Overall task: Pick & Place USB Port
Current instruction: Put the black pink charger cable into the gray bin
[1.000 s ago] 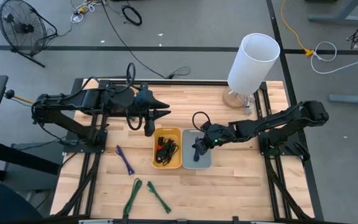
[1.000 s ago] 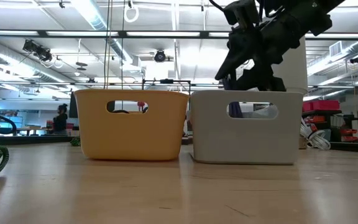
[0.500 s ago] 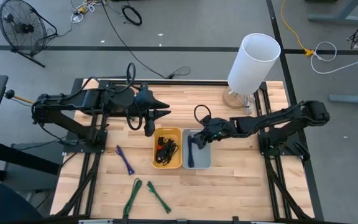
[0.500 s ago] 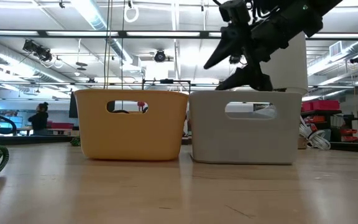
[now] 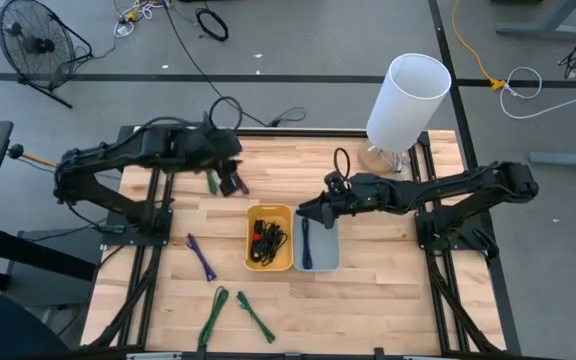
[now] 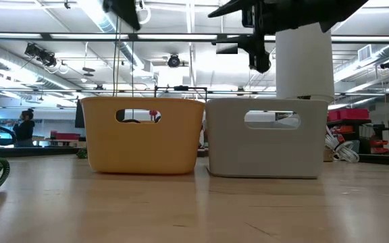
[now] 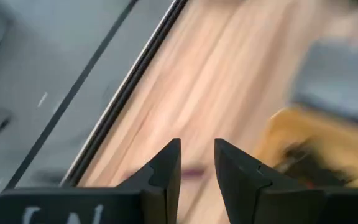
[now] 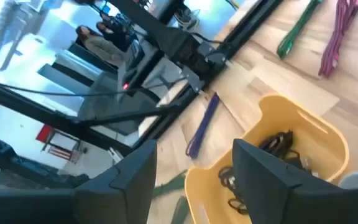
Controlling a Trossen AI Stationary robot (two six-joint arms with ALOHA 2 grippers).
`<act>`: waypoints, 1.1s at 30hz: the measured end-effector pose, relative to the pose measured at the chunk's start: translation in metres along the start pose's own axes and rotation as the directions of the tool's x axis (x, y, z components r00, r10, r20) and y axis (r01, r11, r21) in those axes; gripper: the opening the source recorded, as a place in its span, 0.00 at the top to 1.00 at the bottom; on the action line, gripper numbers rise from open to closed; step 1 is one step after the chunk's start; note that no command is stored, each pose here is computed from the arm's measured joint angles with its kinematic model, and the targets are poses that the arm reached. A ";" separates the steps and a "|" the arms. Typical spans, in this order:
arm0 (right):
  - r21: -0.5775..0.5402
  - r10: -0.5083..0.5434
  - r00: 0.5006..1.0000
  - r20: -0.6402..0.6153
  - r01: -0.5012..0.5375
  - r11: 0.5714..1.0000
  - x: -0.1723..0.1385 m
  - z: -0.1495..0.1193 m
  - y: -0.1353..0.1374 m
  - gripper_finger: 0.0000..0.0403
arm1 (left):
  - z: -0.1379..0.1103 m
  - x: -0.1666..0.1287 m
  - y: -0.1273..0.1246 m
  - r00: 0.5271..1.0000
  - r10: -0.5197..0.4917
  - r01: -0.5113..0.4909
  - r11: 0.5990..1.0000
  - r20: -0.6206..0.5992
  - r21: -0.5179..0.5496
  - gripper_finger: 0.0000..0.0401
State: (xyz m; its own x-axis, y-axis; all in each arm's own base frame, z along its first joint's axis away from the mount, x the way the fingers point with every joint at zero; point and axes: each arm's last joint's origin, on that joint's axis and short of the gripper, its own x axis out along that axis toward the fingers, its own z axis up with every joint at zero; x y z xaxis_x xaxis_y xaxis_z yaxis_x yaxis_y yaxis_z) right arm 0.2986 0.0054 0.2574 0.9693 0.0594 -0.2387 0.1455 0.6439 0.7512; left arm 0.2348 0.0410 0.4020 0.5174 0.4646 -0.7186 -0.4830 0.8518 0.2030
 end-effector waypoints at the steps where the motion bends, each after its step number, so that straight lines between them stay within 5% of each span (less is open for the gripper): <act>1: -0.003 0.006 1.000 0.005 -0.006 1.000 0.000 0.000 0.001 0.49 | -0.003 0.004 0.008 0.999 0.027 -0.027 1.000 -0.047 0.005 0.75; 10: -0.013 0.033 0.999 0.028 -0.033 0.999 0.000 0.003 0.003 0.51 | -0.004 0.047 0.054 0.967 0.049 -0.018 0.992 -0.249 0.126 0.75; 16: -0.018 0.049 0.998 0.042 -0.048 0.999 0.000 0.004 0.005 0.51 | -0.005 0.101 0.064 0.910 -0.038 0.115 0.979 -0.412 0.166 0.75; 18: -0.019 0.054 0.997 0.047 -0.053 0.998 0.000 0.004 0.005 0.51 | -0.007 0.121 0.068 0.883 -0.068 0.138 0.983 -0.464 0.118 0.75; 21: -0.023 0.066 0.996 0.059 -0.065 0.998 0.000 0.005 0.007 0.51 | -0.013 0.154 0.077 0.833 -0.104 0.052 0.992 -0.543 -0.111 0.75; 27: -0.025 0.074 0.995 0.066 -0.073 0.997 0.000 0.006 0.007 0.51 | -0.038 0.202 0.098 0.684 -0.169 -0.223 0.877 -0.709 -0.425 0.75; 31: -0.030 0.076 0.995 0.068 -0.074 0.997 0.000 0.006 0.008 0.51 | -0.047 0.221 0.105 0.639 -0.187 -0.407 0.740 -0.746 -0.535 0.75; 33: -0.034 0.076 0.995 0.068 -0.074 0.997 0.000 0.006 0.008 0.51 | -0.050 0.227 0.107 0.625 -0.192 -0.445 0.708 -0.756 -0.548 0.75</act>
State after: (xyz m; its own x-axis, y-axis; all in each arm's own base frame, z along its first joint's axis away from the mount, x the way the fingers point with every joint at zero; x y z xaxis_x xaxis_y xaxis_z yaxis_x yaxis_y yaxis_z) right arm 0.3007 0.0055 0.2670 0.9888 0.0563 -0.1385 0.0667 0.6631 0.7455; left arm 0.2656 0.2252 0.2269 -0.1180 -0.0559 -0.9914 -0.9594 0.2640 0.0994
